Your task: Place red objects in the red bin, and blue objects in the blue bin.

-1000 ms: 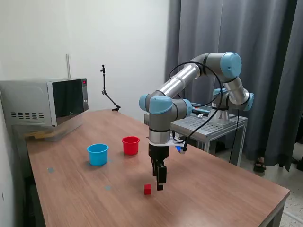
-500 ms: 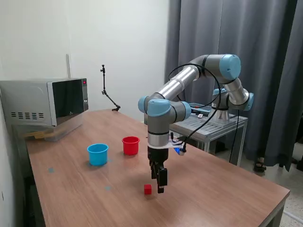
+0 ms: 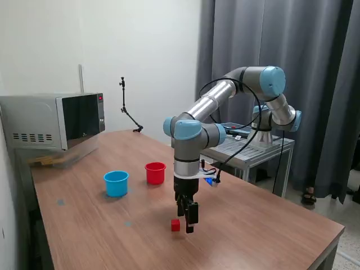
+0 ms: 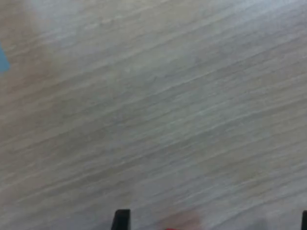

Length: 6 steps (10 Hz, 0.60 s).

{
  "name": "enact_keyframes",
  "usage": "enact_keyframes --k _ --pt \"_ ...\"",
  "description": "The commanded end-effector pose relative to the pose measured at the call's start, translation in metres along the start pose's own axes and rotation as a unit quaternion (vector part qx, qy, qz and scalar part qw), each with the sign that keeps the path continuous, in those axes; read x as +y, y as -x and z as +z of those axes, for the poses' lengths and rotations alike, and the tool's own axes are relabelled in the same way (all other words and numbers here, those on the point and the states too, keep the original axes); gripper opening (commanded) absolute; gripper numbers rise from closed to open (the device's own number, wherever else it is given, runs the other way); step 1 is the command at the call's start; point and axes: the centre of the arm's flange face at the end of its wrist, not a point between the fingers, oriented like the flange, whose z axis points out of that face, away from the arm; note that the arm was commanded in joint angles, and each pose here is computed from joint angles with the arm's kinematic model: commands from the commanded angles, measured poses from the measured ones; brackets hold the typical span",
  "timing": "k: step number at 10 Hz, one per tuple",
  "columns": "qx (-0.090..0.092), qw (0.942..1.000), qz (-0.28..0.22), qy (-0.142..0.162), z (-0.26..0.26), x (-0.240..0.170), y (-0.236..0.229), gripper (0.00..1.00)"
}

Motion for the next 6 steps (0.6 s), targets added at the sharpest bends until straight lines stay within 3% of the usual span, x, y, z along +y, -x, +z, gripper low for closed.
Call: enact_keyframes --k 1,6 --pt "0.001 1.0 -0.001 0.001 0.007 0.004 -0.001 1.0" --pt "0.004 0.9999 0.012 0.006 0.005 0.023 0.016 1.0"
